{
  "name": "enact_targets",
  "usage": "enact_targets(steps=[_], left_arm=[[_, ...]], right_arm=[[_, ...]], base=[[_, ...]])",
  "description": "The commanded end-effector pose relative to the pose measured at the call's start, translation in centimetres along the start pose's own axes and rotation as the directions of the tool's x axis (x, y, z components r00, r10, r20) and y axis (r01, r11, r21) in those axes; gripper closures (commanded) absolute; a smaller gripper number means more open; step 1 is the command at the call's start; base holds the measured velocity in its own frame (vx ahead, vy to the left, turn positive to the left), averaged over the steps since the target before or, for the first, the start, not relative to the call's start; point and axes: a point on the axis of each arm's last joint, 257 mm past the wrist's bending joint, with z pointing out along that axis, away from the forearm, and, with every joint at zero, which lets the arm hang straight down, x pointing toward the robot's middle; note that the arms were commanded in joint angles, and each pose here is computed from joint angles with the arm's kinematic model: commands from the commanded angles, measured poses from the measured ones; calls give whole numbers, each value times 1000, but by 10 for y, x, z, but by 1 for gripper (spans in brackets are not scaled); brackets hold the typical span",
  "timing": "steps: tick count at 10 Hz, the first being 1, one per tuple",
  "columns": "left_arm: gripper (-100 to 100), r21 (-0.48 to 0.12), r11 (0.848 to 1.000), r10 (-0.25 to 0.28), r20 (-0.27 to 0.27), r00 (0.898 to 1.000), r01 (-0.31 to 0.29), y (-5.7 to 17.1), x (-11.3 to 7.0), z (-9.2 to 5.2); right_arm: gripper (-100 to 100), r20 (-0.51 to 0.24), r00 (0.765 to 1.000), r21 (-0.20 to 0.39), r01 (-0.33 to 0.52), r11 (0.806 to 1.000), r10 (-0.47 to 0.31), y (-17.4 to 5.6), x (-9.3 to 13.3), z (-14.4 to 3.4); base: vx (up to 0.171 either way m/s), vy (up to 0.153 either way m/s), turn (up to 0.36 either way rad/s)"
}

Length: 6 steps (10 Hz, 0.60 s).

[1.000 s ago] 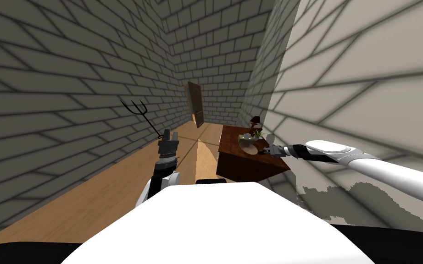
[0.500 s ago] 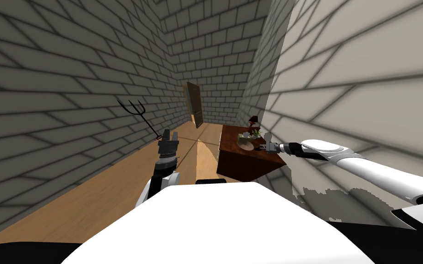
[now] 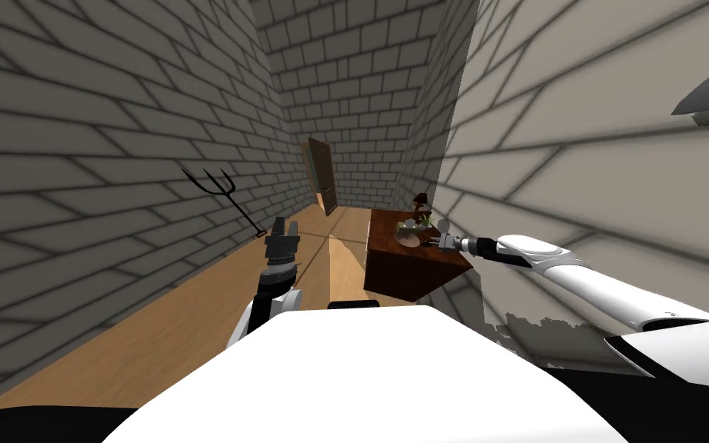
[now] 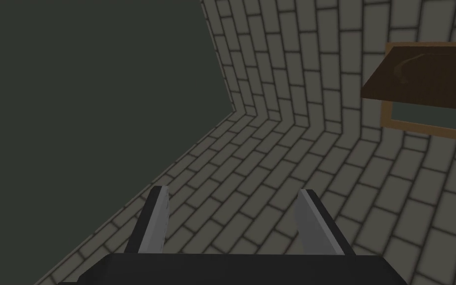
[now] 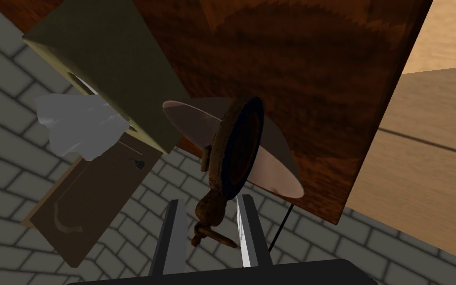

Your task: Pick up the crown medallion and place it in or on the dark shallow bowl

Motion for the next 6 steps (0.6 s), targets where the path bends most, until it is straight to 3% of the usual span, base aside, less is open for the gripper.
enact_targets(steps=[1,6], left_arm=[[0,0,1000,0,0,1000,0,0,0,0],[0,0,1000,0,0,1000,0,0,0,0]], right_arm=[[100,44,999,43,-7,999,5,-7,-10,11],[100,186,982,181,-70,981,36,-26,-45,45]], base=[[10,61,-164],[34,86,-195]])
